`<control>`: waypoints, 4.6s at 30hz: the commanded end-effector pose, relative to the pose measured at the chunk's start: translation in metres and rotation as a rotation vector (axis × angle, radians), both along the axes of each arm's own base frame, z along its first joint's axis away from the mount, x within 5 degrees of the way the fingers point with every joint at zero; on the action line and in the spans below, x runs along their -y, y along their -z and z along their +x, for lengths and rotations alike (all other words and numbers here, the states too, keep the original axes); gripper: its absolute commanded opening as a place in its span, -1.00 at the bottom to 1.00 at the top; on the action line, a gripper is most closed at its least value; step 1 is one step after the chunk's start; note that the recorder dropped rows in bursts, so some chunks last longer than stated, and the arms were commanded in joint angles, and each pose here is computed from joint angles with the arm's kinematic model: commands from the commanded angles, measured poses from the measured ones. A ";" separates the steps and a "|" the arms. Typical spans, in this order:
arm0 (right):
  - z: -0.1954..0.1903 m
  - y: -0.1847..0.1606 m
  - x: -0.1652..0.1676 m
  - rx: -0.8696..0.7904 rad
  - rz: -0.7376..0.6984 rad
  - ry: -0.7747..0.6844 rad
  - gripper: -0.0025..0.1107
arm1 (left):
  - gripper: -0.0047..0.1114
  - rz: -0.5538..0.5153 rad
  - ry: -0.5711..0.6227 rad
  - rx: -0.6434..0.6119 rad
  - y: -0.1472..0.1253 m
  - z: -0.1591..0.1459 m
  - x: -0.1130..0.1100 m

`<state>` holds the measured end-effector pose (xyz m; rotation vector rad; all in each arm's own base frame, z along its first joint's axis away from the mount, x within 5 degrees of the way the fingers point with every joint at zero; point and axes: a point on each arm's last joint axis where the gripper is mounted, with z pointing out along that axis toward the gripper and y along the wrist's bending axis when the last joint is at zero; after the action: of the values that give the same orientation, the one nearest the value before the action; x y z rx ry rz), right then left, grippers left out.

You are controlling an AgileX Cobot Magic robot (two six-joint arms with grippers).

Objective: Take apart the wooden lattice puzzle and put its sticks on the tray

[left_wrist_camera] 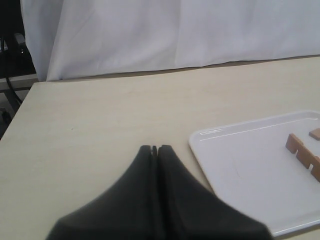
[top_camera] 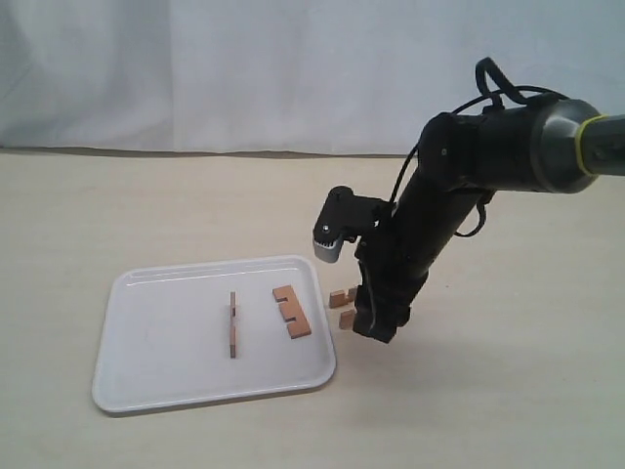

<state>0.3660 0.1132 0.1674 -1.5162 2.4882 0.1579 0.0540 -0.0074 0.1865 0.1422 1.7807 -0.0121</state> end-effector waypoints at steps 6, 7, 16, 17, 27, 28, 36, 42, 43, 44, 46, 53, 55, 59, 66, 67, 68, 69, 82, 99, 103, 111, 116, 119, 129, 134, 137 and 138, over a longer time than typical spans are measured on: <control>0.006 0.012 0.001 0.081 -0.051 -0.252 0.05 | -0.92 -0.003 -0.004 0.004 0.000 0.000 0.000; 0.007 0.014 0.002 0.084 -0.059 -0.263 0.05 | -0.92 -0.003 -0.004 0.004 0.000 0.000 0.000; 0.013 0.027 0.007 0.109 -0.137 -0.317 0.05 | -0.92 -0.003 -0.004 0.004 0.000 0.000 0.000; 0.014 0.027 0.006 0.121 -0.137 -0.315 0.05 | -0.92 -0.003 -0.004 0.004 0.000 0.000 0.000; 0.015 0.030 0.006 0.123 -0.140 -0.328 -0.16 | -0.92 -0.003 -0.004 0.004 0.000 0.000 0.000; 0.014 0.031 0.006 0.111 -0.141 -0.336 -0.16 | -0.92 -0.003 -0.004 0.004 0.000 0.000 0.000; 0.014 0.036 0.006 0.103 -0.137 -0.335 -0.16 | -0.92 -0.003 -0.004 0.004 0.000 0.000 0.000; 0.015 0.043 0.006 0.093 -0.138 -0.335 -0.16 | -0.92 -0.003 -0.004 0.004 0.000 0.000 0.000; 0.015 0.046 0.006 0.085 -0.139 -0.336 -0.16 | -0.92 -0.003 -0.004 0.004 0.000 0.000 0.000; 0.015 0.047 0.006 0.085 -0.139 -0.336 -0.16 | -0.92 -0.003 -0.004 0.004 0.000 0.000 0.000; 0.015 0.052 0.006 0.073 -0.140 -0.337 -0.21 | -0.92 -0.003 -0.004 0.004 0.000 0.000 0.000; 0.015 0.055 0.006 0.064 -0.140 -0.331 -0.88 | -0.92 -0.003 -0.004 0.004 0.000 0.000 0.000; 0.015 0.051 0.006 0.063 -0.137 -0.315 -0.88 | -0.92 -0.003 -0.004 0.004 0.000 0.000 0.000; 0.010 0.030 0.007 0.060 -0.127 -0.280 -0.88 | -0.92 -0.003 -0.004 0.004 0.000 0.000 0.000; -0.005 -0.029 -0.012 0.074 0.166 -0.080 -0.88 | -0.92 -0.003 -0.004 0.004 0.000 0.000 0.000; -0.008 -0.038 -0.018 0.080 0.242 -0.059 -0.88 | -0.92 -0.003 -0.004 0.004 0.000 0.000 0.000; -0.011 -0.047 -0.026 0.086 0.306 -0.046 -0.88 | -0.92 -0.003 -0.004 0.004 0.000 0.000 0.000; -0.014 -0.056 -0.034 0.100 0.350 -0.046 -0.88 | -0.92 -0.003 -0.004 0.004 0.000 0.000 0.000; -0.030 -0.075 -0.081 0.227 0.213 0.078 -0.87 | -0.92 -0.003 -0.004 0.004 0.000 0.000 0.000; 0.011 0.001 0.005 0.010 -0.065 0.200 -0.12 | -0.92 -0.003 -0.004 0.004 0.000 0.000 0.000; 0.013 0.013 0.005 0.005 -0.083 0.138 -0.12 | -0.92 -0.003 -0.004 0.004 0.000 0.000 0.000; 0.019 0.030 0.007 0.029 -0.130 0.085 -0.13 | -0.92 -0.003 -0.004 0.004 0.000 0.000 0.000; 0.019 0.035 0.007 0.018 -0.136 0.069 -0.35 | -0.92 -0.003 -0.004 0.004 0.000 0.000 0.000; 0.019 0.035 0.007 0.018 -0.132 0.067 -0.43 | -0.92 -0.003 -0.004 0.004 0.000 0.000 0.000; 0.018 0.047 0.004 -0.015 -0.131 0.064 -0.43 | -0.92 -0.003 -0.004 0.004 0.000 0.000 0.000; 0.019 0.047 0.003 -0.002 -0.128 0.065 -0.77 | -0.92 -0.003 -0.004 0.004 0.000 0.000 0.000; 0.020 0.047 0.003 0.002 -0.127 0.065 -0.88 | -0.92 -0.003 -0.004 0.004 0.000 0.000 0.000; 0.019 0.047 0.004 -0.002 -0.130 0.063 -0.87 | -0.92 -0.003 -0.004 0.004 0.000 0.000 0.000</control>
<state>0.3843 0.1089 0.1190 -1.4777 2.6011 -0.0114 0.0540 -0.0074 0.1865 0.1422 1.7807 -0.0121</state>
